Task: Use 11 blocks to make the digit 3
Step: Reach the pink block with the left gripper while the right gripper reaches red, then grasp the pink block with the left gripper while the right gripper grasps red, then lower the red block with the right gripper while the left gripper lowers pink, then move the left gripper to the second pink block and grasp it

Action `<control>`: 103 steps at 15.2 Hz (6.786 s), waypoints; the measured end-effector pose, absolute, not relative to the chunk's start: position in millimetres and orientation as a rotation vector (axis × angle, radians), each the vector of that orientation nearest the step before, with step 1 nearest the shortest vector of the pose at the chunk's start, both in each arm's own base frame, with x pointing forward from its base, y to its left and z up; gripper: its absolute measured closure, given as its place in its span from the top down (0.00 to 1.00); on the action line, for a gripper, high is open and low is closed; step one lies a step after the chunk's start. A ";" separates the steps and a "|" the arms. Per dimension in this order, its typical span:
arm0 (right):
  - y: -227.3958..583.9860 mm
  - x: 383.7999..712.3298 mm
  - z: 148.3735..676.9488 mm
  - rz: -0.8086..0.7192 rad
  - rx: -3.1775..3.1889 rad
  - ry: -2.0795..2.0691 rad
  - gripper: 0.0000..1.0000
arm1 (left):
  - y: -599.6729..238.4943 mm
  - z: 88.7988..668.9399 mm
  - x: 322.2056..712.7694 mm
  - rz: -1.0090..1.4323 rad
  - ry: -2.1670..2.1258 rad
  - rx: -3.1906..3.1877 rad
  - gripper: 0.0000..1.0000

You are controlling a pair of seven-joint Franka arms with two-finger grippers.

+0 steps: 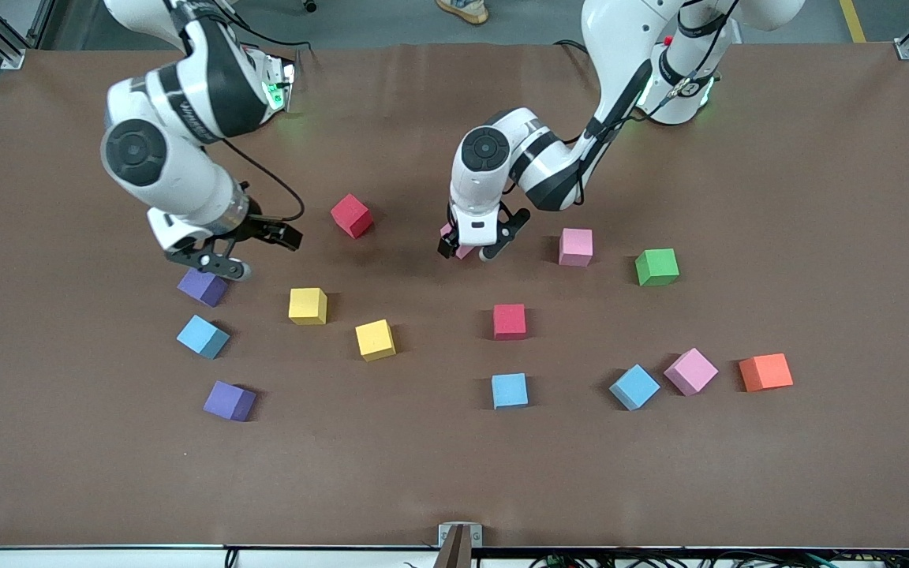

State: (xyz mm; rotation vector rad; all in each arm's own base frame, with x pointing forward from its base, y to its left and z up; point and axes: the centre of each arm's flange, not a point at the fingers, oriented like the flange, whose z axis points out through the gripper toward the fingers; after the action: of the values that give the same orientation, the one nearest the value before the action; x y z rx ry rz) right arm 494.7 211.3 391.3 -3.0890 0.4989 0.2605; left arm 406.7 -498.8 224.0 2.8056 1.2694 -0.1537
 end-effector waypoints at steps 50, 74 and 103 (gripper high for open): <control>325.7 372.8 224.8 0.194 -2.382 1.989 0.61 | -526.4 192.0 359.9 -0.124 -0.063 3.123 0.77; 403.1 369.1 204.1 0.185 -2.239 2.125 0.61 | -425.4 347.5 449.8 0.000 0.039 3.152 1.00; 442.4 361.2 204.3 0.190 -2.182 2.155 0.61 | -275.7 211.0 447.1 -0.256 -0.054 3.128 0.96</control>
State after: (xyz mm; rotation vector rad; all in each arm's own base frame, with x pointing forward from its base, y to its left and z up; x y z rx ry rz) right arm 361.2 442.4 204.3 -2.1819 2.1551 0.1900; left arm 447.1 -275.7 211.0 3.1276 -0.0536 -0.2560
